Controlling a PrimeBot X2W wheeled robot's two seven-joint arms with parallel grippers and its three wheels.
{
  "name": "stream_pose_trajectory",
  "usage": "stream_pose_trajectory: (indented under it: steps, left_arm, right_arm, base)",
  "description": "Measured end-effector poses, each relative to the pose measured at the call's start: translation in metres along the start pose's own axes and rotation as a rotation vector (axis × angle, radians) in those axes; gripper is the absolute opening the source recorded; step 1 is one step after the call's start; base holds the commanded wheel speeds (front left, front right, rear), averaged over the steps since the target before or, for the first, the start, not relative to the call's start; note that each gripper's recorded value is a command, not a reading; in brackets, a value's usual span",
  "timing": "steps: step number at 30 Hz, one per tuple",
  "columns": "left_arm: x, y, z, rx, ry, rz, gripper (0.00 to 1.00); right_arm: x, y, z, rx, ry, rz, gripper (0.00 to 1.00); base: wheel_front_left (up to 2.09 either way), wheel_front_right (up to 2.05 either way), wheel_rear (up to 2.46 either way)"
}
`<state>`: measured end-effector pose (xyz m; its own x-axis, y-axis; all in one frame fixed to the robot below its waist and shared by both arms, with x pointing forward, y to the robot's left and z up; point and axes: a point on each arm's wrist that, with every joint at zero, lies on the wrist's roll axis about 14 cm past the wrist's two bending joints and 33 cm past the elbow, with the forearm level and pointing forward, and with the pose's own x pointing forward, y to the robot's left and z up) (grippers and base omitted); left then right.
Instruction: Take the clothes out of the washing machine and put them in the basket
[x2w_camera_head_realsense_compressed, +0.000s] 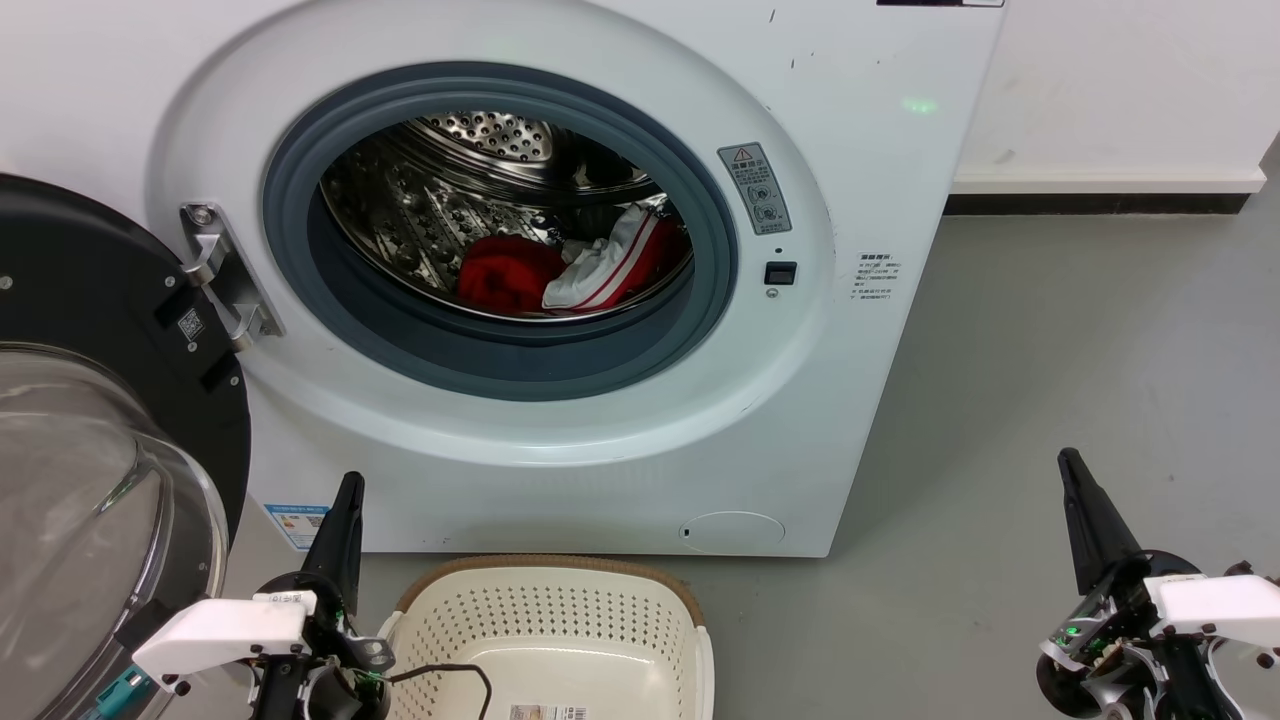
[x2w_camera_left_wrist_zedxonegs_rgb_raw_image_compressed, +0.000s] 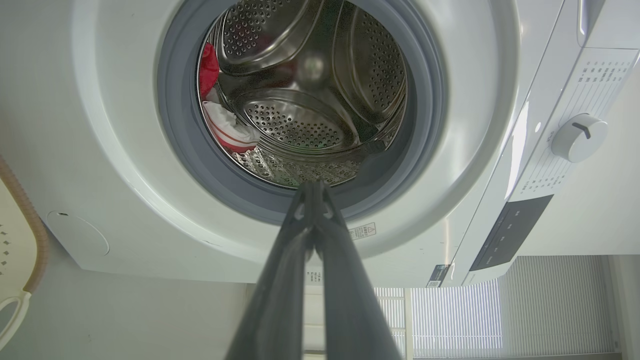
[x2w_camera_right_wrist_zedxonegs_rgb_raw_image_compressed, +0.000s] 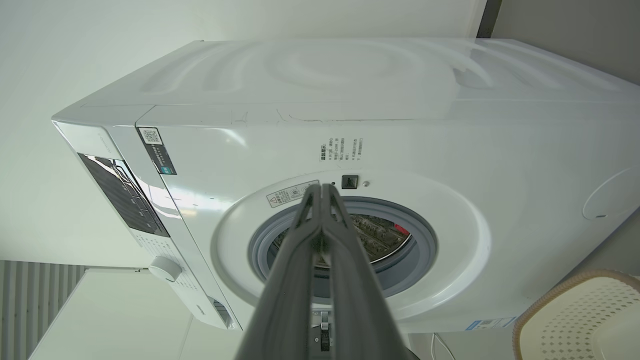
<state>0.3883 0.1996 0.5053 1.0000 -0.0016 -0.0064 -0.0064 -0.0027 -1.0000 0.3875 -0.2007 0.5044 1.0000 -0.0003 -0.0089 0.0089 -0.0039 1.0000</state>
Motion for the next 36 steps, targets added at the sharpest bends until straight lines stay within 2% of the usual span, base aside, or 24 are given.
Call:
stream_pose_trajectory:
  steps: [23, 24, 25, 26, 27, 30, 36]
  left_arm:
    - [0.0, 0.0, 0.0, 0.0, 0.0, 0.0, 0.0]
    - [0.0, 0.001, 0.0, 0.0, 0.0, 0.002, 1.0]
    - [-0.001, 0.004, 0.0, -0.001, 0.0, 0.013, 1.0]
    - [-0.004, 0.01, -0.001, -0.003, 0.0, 0.029, 0.0]
    - [-0.007, 0.016, -0.001, -0.005, 0.0, 0.048, 1.0]
    - [-0.014, 0.029, 0.0, -0.007, -0.006, 0.086, 1.0]
    - [-0.012, 0.023, 0.003, 0.039, -0.03, 0.07, 1.0]
  right_arm:
    - [0.0, 0.0, 0.0, 0.0, 0.0, 0.0, 0.0]
    - [0.0, -0.001, 0.0, 0.0, 0.0, -0.002, 1.0]
    - [-0.001, -0.004, 0.0, 0.001, -0.001, -0.012, 1.0]
    - [-0.004, -0.009, 0.0, 0.002, -0.001, -0.028, 0.0]
    - [-0.006, -0.015, 0.0, 0.003, -0.002, -0.045, 1.0]
    - [-0.014, -0.029, 0.002, 0.005, -0.012, -0.087, 1.0]
    - [-0.014, -0.029, 0.006, -0.044, -0.034, -0.09, 1.0]
  base:
    - [0.0, 0.0, 0.0]
    - [0.0, 0.0, 0.0]
    - [0.0, 0.0, 0.0]
    - [0.0, 0.0, 0.0]
    - [0.0, 0.0, 0.0]
    - [0.0, 0.0, 0.0]
    - [0.0, 0.0, 0.0]
